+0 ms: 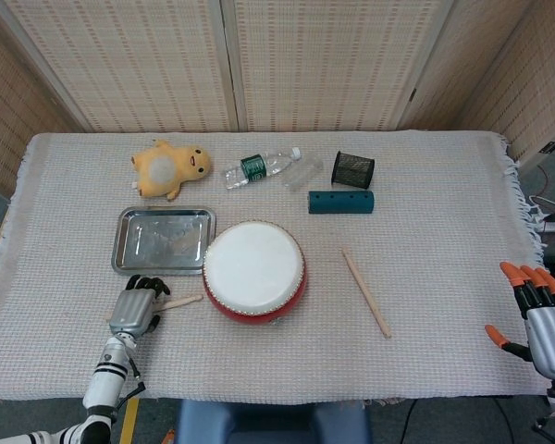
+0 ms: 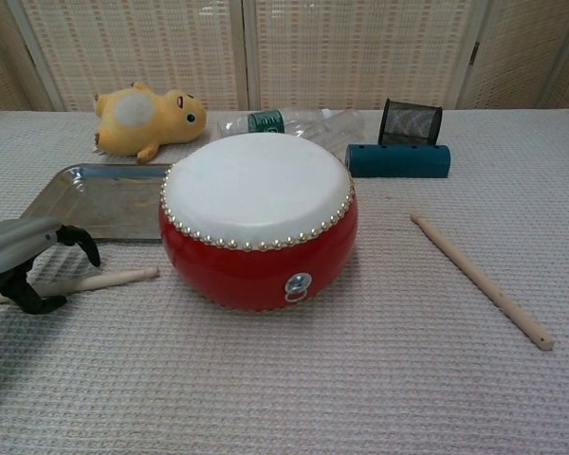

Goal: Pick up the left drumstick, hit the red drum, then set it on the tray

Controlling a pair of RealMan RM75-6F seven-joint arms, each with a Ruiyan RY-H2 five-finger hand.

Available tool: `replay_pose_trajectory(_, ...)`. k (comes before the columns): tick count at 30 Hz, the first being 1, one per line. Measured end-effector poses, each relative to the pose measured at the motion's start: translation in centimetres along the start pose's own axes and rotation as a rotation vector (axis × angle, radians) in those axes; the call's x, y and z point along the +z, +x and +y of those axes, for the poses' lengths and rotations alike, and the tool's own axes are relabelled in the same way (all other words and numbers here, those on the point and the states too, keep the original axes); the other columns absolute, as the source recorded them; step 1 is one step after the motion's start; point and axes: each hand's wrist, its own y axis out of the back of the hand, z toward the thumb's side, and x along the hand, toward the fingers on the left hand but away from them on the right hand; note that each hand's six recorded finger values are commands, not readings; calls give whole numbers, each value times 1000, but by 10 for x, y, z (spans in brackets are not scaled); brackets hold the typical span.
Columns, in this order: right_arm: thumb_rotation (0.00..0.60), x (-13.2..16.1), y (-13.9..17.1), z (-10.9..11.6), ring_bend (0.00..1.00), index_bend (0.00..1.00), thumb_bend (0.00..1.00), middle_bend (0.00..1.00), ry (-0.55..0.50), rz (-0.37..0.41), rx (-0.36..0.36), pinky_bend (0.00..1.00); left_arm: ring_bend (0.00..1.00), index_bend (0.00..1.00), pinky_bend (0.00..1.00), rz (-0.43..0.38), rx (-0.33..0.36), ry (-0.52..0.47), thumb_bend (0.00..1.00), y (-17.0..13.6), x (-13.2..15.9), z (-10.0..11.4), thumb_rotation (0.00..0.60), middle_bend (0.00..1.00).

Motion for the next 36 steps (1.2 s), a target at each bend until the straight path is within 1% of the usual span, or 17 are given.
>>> replay_pose_trajectory(6,600,0,0,-1,0,0,179,125,-2,1,5,107,141,380,77,8,-25,4,295,2,-1,-2,600,190)
replay_pose_trajectory(11,600,-1,0,-2,0,0,179,125,-4,-4,10,107,142,420,76,-16,-54,3,297,-3,2,-4,600,192)
replay_pose_trajectory(19,600,-2,0,-2,0,0,180,125,-4,-10,14,107,141,437,76,-62,-100,-6,298,-15,9,-5,600,192)
replay_pose_trajectory(30,600,-3,0,-3,0,0,179,125,-5,-16,16,107,142,471,79,-75,-44,-64,299,-8,21,-6,600,213)
replay_pose_trajectory(36,600,-4,1,-3,0,0,180,125,-4,-21,18,107,142,495,80,-67,-25,-43,299,0,25,-10,600,219)
